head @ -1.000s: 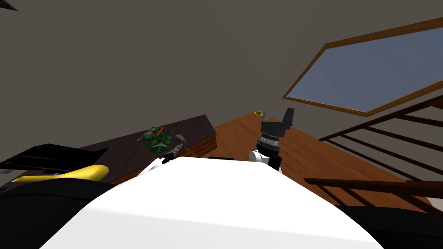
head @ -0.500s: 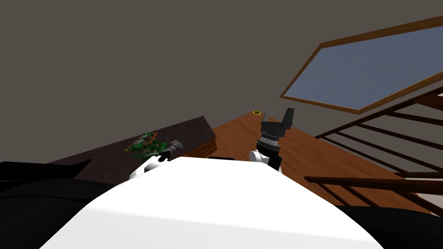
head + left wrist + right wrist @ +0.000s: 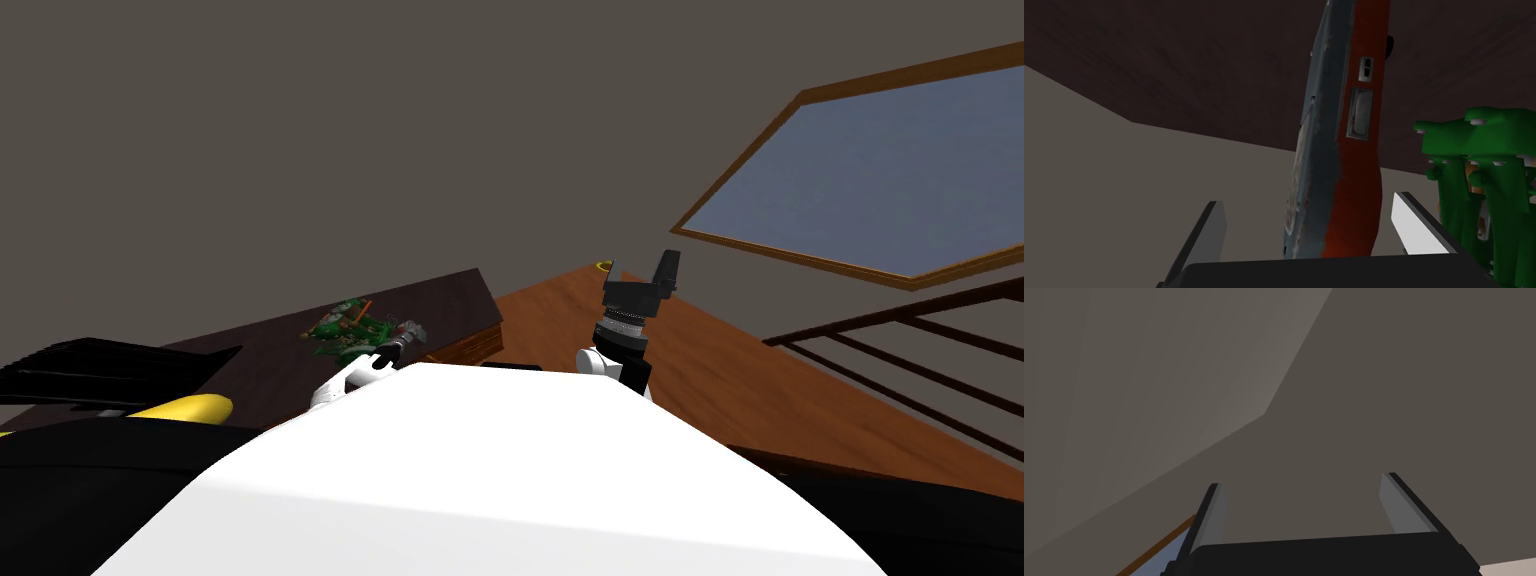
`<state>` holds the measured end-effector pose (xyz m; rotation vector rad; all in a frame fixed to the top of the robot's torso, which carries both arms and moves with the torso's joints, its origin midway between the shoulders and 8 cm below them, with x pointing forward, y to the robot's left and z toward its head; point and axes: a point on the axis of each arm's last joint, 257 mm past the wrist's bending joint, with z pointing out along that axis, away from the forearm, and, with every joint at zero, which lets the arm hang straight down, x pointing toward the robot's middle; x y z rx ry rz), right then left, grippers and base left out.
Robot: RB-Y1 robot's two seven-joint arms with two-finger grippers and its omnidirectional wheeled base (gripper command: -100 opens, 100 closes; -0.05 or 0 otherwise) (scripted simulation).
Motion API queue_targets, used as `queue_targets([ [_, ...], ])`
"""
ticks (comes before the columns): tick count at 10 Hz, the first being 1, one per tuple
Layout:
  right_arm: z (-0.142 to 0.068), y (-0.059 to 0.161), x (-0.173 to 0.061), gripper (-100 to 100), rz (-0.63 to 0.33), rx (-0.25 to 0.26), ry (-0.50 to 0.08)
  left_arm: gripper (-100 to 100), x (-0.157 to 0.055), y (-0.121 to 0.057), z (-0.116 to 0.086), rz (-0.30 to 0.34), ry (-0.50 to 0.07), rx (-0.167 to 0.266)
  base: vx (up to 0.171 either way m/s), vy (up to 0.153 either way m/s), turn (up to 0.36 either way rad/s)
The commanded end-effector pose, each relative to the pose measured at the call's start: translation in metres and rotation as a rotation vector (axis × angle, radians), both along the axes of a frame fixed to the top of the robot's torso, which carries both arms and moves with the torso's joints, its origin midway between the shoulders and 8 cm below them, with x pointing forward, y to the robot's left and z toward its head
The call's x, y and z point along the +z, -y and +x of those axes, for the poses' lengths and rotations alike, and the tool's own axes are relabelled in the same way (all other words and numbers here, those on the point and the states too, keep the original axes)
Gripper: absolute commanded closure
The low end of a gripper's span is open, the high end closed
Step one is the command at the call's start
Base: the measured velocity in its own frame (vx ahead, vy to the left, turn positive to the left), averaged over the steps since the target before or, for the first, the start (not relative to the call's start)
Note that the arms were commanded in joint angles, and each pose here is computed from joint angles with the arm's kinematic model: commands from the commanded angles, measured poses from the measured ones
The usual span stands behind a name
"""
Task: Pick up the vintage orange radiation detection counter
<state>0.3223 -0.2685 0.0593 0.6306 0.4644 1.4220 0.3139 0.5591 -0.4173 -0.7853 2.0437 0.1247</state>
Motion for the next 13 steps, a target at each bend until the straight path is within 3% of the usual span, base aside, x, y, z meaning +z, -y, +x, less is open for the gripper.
queue_targets([
  [1, 0.000, 0.000, 0.000, 0, 0.000, 0.000, 0.000, -100, -0.003, -0.003, -0.002, -0.003, -0.001, -0.009, 0.044, -0.023, 0.007],
  [2, 0.000, 0.000, 0.000, 0, 0.000, 0.000, 0.000, -100, -0.002, 0.005, 0.017, -0.006, 0.011, -0.061, 0.069, -0.056, 0.299],
  [4, 0.000, 0.000, 0.000, 0, 0.000, 0.000, 0.000, -100, -0.009, 0.000, 0.011, -0.008, 0.002, -0.060, 0.064, -0.045, 0.079],
  [5, 0.000, 0.000, 0.000, 0, 0.000, 0.000, 0.000, -100, -0.006, 0.007, 0.030, -0.009, 0.016, -0.113, 0.090, -0.034, 0.238],
  [7, 0.000, 0.000, 0.000, 0, 0.000, 0.000, 0.000, -100, -0.012, 0.001, 0.022, -0.011, 0.005, -0.109, 0.060, -0.043, 0.109],
  [8, 0.000, 0.000, 0.000, 0, 0.000, 0.000, 0.000, -100, -0.008, 0.008, 0.039, -0.011, 0.017, -0.161, 0.074, -0.039, 0.256],
  [10, 0.000, 0.000, 0.000, 0, 0.000, 0.000, 0.000, -100, -0.014, 0.001, 0.032, -0.011, 0.006, -0.156, 0.056, -0.049, 0.094],
  [11, 0.000, 0.000, 0.000, 0, 0.000, 0.000, 0.000, -100, -0.009, 0.006, 0.049, -0.009, 0.017, -0.206, 0.074, -0.069, 0.314],
  [13, 0.000, 0.000, 0.000, 0, 0.000, 0.000, 0.000, -100, -0.015, -0.001, 0.041, -0.010, 0.005, -0.201, 0.058, -0.058, 0.068],
])
